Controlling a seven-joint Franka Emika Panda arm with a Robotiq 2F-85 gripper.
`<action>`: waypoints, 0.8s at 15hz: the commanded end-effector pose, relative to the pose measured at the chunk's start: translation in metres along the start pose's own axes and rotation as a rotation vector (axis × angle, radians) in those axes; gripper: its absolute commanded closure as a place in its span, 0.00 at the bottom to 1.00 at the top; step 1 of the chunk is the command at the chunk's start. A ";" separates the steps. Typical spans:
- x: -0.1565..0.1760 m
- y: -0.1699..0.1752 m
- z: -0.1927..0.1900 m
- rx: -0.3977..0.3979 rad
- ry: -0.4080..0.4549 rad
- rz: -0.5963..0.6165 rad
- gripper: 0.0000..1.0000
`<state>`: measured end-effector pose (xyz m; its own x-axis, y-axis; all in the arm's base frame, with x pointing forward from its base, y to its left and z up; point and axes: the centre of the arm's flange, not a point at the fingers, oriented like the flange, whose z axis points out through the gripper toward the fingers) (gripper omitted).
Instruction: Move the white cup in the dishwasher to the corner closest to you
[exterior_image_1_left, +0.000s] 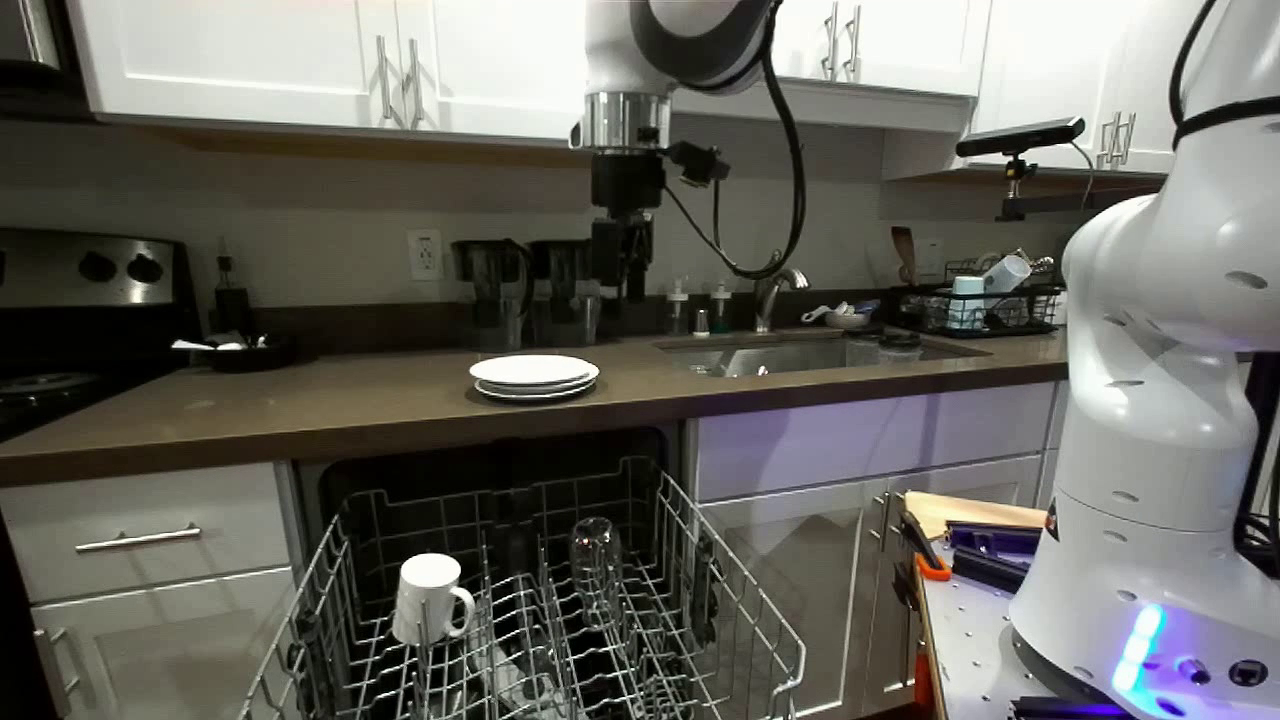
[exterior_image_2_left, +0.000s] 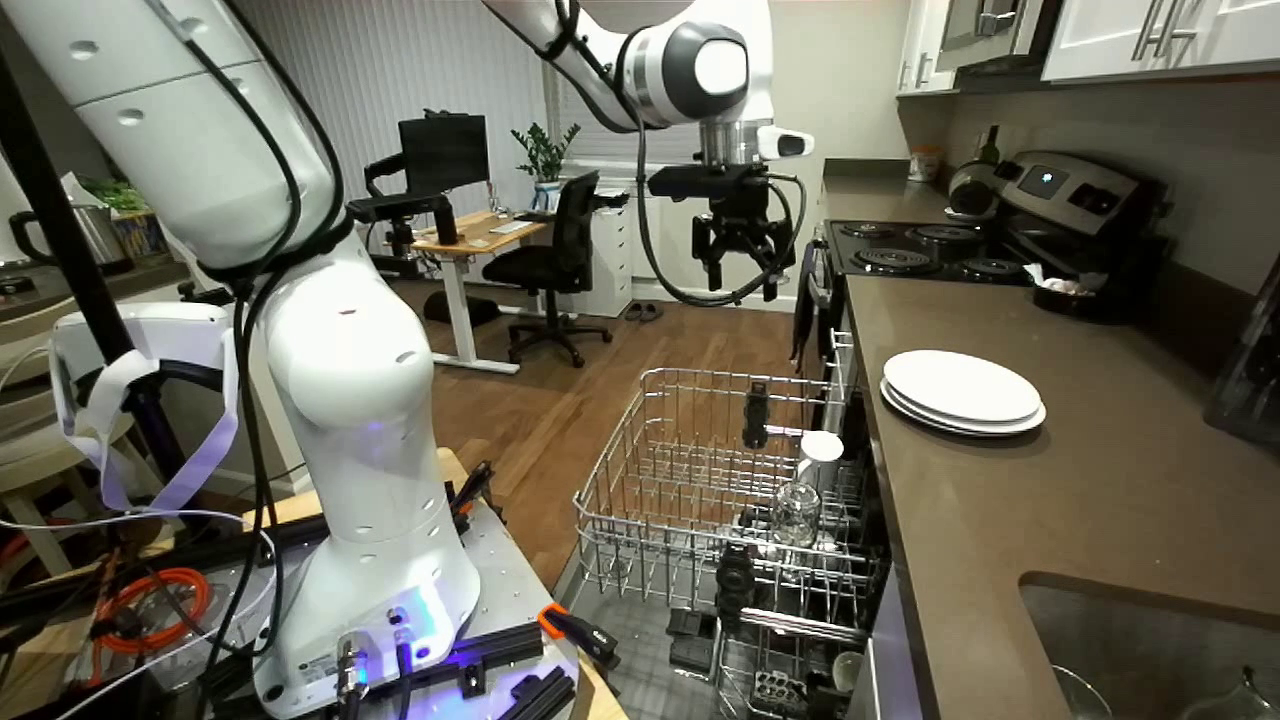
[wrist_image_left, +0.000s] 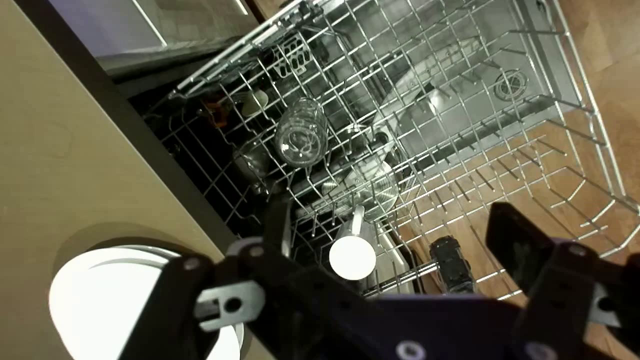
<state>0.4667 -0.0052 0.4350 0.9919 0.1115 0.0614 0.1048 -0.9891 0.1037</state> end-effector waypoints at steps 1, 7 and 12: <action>0.067 0.006 0.024 0.049 0.019 0.013 0.00; 0.134 -0.009 0.071 0.126 0.086 -0.017 0.00; 0.166 -0.039 0.126 0.128 0.104 -0.071 0.00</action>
<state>0.6089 0.0285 0.3427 0.9798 0.1406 0.1422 0.1439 -0.9895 -0.0130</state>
